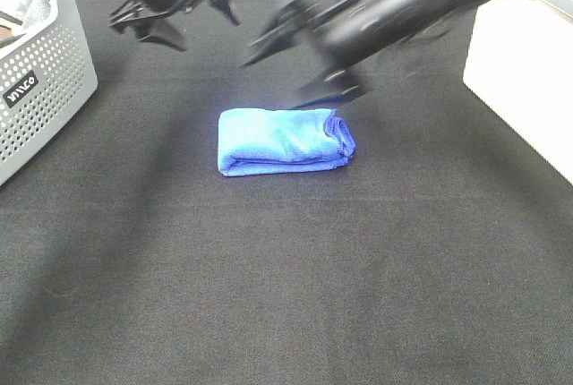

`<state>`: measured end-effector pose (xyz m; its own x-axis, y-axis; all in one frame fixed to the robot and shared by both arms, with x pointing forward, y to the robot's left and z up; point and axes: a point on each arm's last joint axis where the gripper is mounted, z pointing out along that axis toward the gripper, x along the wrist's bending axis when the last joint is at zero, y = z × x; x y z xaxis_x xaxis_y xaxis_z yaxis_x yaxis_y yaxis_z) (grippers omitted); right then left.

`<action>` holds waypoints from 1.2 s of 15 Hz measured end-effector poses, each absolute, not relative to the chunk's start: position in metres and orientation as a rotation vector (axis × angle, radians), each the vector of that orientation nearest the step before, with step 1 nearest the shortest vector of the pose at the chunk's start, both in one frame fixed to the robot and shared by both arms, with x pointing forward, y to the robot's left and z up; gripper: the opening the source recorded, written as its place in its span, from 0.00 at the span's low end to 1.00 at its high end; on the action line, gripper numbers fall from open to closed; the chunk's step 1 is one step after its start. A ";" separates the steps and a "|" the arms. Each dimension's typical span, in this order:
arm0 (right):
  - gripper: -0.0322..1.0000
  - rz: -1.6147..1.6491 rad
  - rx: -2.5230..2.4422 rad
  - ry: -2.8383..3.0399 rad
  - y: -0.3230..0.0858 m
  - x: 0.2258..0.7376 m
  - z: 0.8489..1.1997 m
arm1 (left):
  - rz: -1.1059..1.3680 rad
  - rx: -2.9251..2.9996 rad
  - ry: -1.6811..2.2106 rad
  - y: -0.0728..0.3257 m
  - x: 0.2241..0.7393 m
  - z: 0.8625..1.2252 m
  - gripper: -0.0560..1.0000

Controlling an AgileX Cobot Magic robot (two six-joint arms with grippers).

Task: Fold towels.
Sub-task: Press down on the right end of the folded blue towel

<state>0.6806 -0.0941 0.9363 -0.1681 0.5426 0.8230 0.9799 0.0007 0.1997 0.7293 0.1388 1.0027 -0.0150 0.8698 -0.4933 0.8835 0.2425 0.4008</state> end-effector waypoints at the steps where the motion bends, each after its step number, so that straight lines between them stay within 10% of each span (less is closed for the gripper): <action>1: 0.87 -1.067 -1.576 -1.718 -0.093 0.683 0.921 | -0.028 1.616 1.859 0.140 0.729 1.002 0.79; 11: 0.85 -0.921 -1.645 -1.716 -0.179 0.699 0.881 | -0.046 1.685 1.864 0.141 0.724 1.001 0.79; 18: 0.85 -0.971 -1.587 -1.922 -0.185 0.677 0.993 | 0.047 1.893 1.744 0.155 0.686 1.075 0.79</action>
